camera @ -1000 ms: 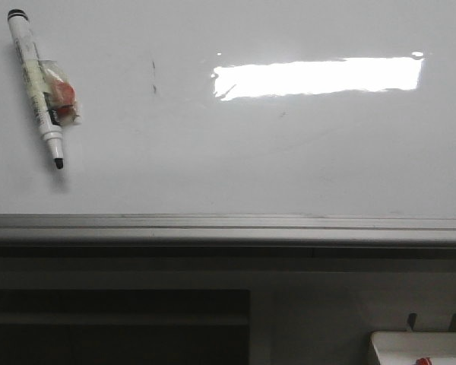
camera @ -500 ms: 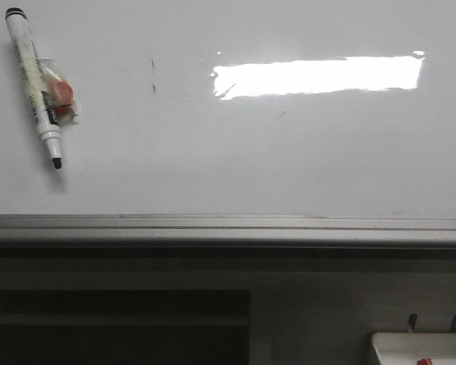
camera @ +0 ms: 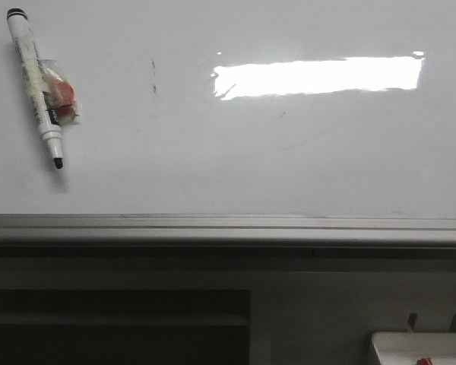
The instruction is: Write number 2 on whiteboard
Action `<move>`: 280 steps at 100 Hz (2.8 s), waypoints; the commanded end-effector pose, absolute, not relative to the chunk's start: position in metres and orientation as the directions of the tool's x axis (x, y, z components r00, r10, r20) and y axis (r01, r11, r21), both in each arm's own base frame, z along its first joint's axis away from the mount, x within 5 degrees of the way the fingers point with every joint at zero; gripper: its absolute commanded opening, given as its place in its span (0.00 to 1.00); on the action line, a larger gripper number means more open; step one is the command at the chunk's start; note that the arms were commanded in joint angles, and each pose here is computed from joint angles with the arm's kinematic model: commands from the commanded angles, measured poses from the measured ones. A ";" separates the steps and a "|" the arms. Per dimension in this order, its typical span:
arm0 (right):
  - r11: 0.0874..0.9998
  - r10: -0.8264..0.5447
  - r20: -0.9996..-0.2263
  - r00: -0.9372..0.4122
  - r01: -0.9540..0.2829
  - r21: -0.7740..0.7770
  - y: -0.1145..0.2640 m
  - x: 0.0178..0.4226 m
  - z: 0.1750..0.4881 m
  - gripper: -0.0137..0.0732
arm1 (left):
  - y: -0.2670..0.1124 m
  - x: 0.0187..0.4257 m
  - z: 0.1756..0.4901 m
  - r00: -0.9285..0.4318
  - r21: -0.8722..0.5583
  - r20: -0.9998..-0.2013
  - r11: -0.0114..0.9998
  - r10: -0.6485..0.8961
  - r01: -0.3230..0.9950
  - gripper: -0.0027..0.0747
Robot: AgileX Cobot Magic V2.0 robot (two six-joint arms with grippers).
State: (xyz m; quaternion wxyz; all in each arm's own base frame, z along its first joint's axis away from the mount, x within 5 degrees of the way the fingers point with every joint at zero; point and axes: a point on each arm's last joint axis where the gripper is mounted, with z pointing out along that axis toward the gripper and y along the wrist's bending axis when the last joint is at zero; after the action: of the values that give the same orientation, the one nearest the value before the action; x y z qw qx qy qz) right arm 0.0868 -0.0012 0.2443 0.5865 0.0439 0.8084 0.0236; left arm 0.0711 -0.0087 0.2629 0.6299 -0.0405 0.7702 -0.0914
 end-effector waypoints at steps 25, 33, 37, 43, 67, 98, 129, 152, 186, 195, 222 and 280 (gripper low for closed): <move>0.991 0.123 -0.956 -0.266 -0.009 0.130 0.004 0.090 0.257 0.08 | -0.008 0.085 0.281 -0.093 -0.274 -0.959 0.959 -0.267 0.071 0.46; 0.992 0.096 -0.960 -0.262 -0.050 0.113 0.007 0.090 0.258 0.08 | -0.015 0.085 0.281 -0.105 -0.246 -0.967 0.958 -0.233 0.146 0.46; 0.993 0.072 -0.967 -0.246 -0.076 0.093 0.009 0.090 0.260 0.08 | -0.019 0.086 0.281 -0.111 -0.221 -0.973 0.957 -0.202 0.190 0.46; 0.992 0.018 -0.975 -0.223 -0.115 0.045 0.011 0.090 0.261 0.08 | -0.025 0.086 0.281 -0.127 -0.237 -0.969 0.939 -0.211 0.249 0.46; 0.975 -0.028 -0.975 -0.219 -0.219 0.021 0.020 0.089 0.261 0.08 | -0.045 0.103 0.285 -0.103 -0.223 -0.975 0.900 -0.198 0.374 0.46; 0.971 -0.032 -0.971 -0.237 -0.238 0.026 0.022 0.088 0.260 0.08 | -0.085 0.130 0.266 -0.157 -0.170 -0.982 0.877 -0.109 0.450 0.45; 0.971 -0.033 -0.970 -0.241 -0.239 0.026 0.022 0.088 0.259 0.08 | -0.118 0.139 0.252 -0.297 -0.267 -0.945 0.852 -0.139 0.450 0.41; 0.971 -0.033 -0.971 -0.238 -0.238 0.026 0.022 0.088 0.260 0.08 | -0.131 0.142 0.252 -0.370 -0.369 -0.902 0.838 -0.220 0.401 0.42; 0.971 -0.031 -0.973 -0.231 -0.237 0.026 0.022 0.088 0.260 0.08 | -0.143 0.151 0.246 -0.413 -0.382 -0.884 0.851 -0.221 0.361 0.41; 0.971 -0.029 -0.972 -0.231 -0.237 0.027 0.022 0.088 0.260 0.08 | -0.145 0.155 0.240 -0.424 -0.377 -0.879 0.865 -0.220 0.332 0.41; 0.971 -0.030 -0.972 -0.233 -0.237 0.027 0.022 0.088 0.260 0.08 | -0.147 0.161 0.232 -0.414 -0.352 -0.885 0.888 -0.213 0.296 0.34; 0.947 0.002 -0.964 -0.265 -0.308 0.087 0.030 0.085 0.259 0.08 | -0.163 0.144 0.241 -0.285 -0.114 -0.955 0.780 0.085 0.615 0.01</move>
State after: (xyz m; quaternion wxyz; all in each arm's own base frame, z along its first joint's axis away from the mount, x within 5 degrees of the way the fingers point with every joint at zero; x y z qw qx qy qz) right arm 0.0828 0.0261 0.2426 0.5683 -0.0908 0.8101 0.1116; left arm 0.1490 -0.1552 0.2192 0.5107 0.1637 0.8126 -0.2280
